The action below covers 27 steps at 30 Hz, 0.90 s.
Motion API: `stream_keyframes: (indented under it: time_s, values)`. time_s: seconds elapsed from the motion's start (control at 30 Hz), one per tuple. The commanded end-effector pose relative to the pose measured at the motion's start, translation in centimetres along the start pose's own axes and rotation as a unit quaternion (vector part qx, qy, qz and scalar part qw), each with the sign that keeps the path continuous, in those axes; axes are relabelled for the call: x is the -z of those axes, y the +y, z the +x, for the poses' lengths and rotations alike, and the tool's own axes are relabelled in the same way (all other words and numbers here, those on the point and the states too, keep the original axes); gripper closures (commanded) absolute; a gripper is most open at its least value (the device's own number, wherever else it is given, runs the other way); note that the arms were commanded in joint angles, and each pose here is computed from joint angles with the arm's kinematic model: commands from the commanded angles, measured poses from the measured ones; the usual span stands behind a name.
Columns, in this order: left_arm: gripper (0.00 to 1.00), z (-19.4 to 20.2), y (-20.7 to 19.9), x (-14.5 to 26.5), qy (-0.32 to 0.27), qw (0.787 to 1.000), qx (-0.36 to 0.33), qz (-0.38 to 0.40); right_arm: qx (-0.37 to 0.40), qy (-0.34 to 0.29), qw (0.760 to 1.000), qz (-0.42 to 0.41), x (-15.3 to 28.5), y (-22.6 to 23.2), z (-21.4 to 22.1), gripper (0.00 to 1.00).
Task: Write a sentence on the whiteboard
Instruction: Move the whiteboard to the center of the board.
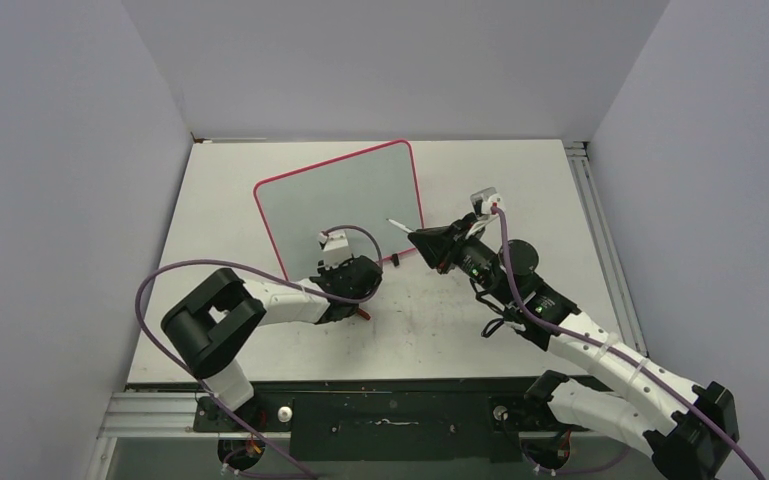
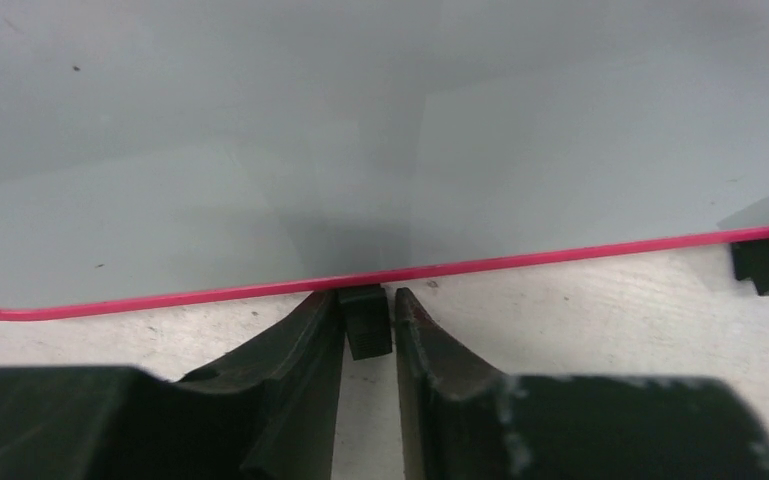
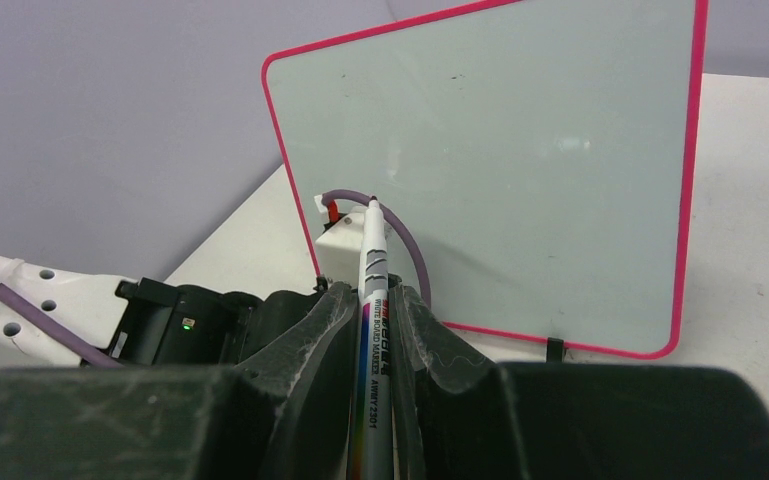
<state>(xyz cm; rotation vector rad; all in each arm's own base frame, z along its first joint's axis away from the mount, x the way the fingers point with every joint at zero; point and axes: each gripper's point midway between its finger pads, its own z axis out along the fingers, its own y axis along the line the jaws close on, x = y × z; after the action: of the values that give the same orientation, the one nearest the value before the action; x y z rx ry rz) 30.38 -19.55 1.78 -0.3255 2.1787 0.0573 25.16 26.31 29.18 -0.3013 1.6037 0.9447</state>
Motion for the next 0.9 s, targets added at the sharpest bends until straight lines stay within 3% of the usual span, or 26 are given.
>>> stream_keyframes:
  time_s: [0.0, 0.4, 0.63, 0.87]
  values:
    - [0.64, 1.6, -3.2, 2.7, 0.058, 0.995, 0.010, 0.083, 0.008, -0.039, 0.999, -0.006, 0.4, 0.9, -2.6, 0.95]
    - [0.36, -0.8, -3.2, 6.5, 0.052, 0.989, 0.001, 0.141, 0.004, -0.046, 0.999, -0.008, 0.8, 1.4, -3.4, 0.95]
    - [0.26, -5.4, -3.3, 11.9, 0.034, 0.974, -0.013, 0.224, 0.011, -0.057, 0.998, -0.004, 1.3, 1.5, -4.4, 0.95]
    - [0.21, -11.1, 0.2, 16.0, 0.056, 0.957, -0.064, 0.277, 0.020, -0.055, 0.998, 0.009, 1.6, 1.2, -4.6, 0.95]
